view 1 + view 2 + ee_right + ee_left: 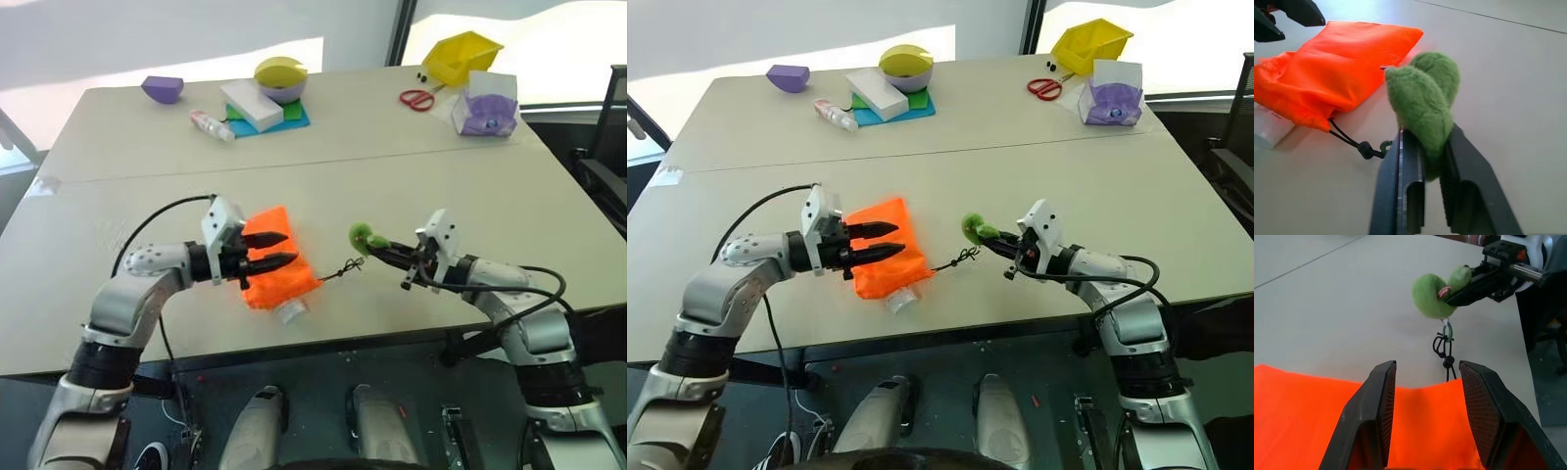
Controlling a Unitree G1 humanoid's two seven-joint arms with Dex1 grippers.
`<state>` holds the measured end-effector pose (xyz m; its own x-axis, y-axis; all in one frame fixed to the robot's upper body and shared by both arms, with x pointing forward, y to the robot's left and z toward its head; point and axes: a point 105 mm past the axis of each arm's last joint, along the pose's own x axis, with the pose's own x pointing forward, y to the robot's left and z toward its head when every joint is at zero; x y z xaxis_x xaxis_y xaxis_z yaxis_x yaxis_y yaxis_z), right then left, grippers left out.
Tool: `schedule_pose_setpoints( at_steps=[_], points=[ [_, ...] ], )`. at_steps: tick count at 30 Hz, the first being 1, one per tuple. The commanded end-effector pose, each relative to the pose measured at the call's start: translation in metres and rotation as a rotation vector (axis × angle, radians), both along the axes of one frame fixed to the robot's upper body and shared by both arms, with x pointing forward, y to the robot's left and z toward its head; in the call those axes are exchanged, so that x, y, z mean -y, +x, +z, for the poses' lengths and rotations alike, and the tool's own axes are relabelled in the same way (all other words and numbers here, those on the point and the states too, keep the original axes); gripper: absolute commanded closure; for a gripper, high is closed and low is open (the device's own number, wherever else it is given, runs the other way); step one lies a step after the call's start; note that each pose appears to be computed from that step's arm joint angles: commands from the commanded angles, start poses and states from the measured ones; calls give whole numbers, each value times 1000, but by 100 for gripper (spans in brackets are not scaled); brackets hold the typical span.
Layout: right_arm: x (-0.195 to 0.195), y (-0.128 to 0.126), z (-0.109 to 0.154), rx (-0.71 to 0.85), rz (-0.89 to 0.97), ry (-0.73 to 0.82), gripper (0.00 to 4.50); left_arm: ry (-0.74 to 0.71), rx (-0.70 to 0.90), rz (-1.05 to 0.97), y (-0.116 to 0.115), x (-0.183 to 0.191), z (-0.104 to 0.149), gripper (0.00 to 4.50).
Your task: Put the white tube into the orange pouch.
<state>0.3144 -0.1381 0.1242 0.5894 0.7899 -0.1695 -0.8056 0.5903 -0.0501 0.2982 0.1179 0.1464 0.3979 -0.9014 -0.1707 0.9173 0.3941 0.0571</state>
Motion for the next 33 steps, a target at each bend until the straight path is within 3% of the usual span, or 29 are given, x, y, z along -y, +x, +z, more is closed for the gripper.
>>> schedule_pose_setpoints(
  at_steps=[1, 4, 10, 17, 24, 27, 33],
  points=[
    [2, 1, 2, 45, 9, -79, 234, 8, 99, -8, -6, -5, 23, 228],
    [4, 2, -1, 76, 22, -168, 84, 84, 173, -18, -20, -14, 26, 228],
    [9, 0, 22, 138, 41, -135, 84, 186, 202, -60, -46, -15, 8, 228],
    [-9, -23, 41, 213, 179, -126, 84, 271, 322, -3, -45, -18, -13, 228],
    [-44, -62, -9, 80, 370, -210, 84, 260, 331, 25, -48, -19, -26, 228],
    [-46, -66, -27, 85, 396, -271, 84, 289, 330, 21, -50, -18, -34, 228],
    [-47, -66, -37, 121, 407, -300, 84, 286, 327, 55, -47, -11, -42, 228]
  ],
)
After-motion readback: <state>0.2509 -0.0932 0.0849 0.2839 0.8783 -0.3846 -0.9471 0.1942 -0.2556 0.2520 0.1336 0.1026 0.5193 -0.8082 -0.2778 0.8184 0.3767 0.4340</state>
